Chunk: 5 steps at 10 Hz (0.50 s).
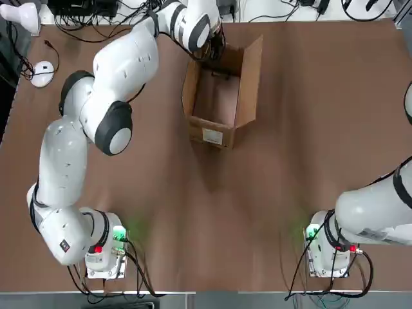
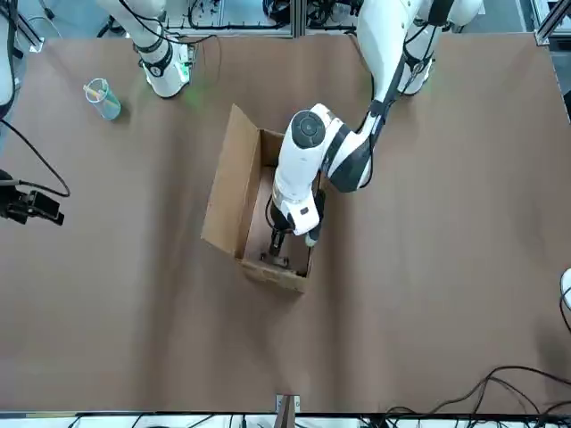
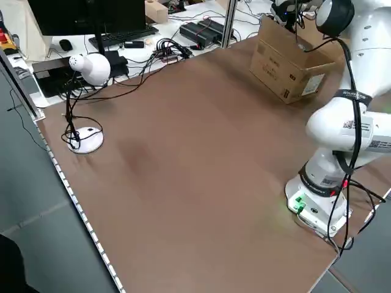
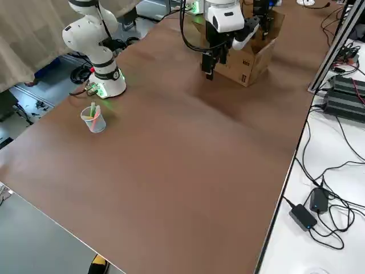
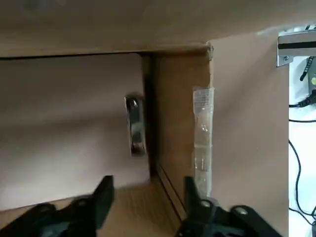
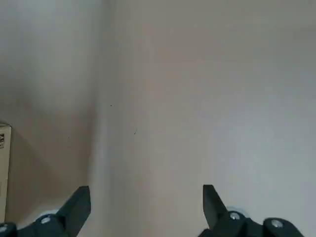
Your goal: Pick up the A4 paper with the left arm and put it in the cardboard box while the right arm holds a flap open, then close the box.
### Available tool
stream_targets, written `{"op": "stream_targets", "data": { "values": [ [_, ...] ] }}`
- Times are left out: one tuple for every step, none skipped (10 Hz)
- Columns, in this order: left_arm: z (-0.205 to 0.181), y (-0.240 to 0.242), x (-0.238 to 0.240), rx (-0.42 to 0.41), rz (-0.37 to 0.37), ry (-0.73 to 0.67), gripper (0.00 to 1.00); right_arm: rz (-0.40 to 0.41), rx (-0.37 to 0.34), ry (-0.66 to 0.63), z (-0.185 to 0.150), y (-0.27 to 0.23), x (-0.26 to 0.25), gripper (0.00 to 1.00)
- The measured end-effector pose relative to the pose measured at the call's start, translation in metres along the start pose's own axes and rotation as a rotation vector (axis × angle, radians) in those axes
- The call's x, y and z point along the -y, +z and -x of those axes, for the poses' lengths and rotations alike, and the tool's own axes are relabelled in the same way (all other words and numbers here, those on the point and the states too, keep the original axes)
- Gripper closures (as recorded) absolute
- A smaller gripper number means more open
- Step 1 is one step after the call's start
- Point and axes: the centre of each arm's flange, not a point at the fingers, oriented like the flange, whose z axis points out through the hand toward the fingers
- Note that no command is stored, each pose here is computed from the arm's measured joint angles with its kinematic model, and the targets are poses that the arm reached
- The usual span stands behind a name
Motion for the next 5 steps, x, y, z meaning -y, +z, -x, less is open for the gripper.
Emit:
{"op": "stream_targets", "data": {
  "values": [
    [0.000,0.000,0.000,-0.002,-0.006,0.006,0.13,0.000,0.000,0.000,0.000,0.000,0.000,0.00],
    [-0.002,-0.002,0.000,-0.011,-0.020,0.008,0.01,0.000,0.000,0.000,0.000,0.000,0.000,0.00],
    [-0.005,-0.013,-0.004,-0.017,-0.025,0.011,0.00,0.000,0.000,0.000,0.000,0.000,0.000,0.00],
    [-0.005,-0.041,-0.010,-0.014,-0.020,0.012,0.00,-0.002,0.000,-0.001,0.000,0.000,0.001,0.00],
    [-0.005,-0.081,-0.016,-0.010,-0.018,0.009,0.00,-0.016,0.000,0.001,0.000,0.000,0.002,0.00]
  ]
}}
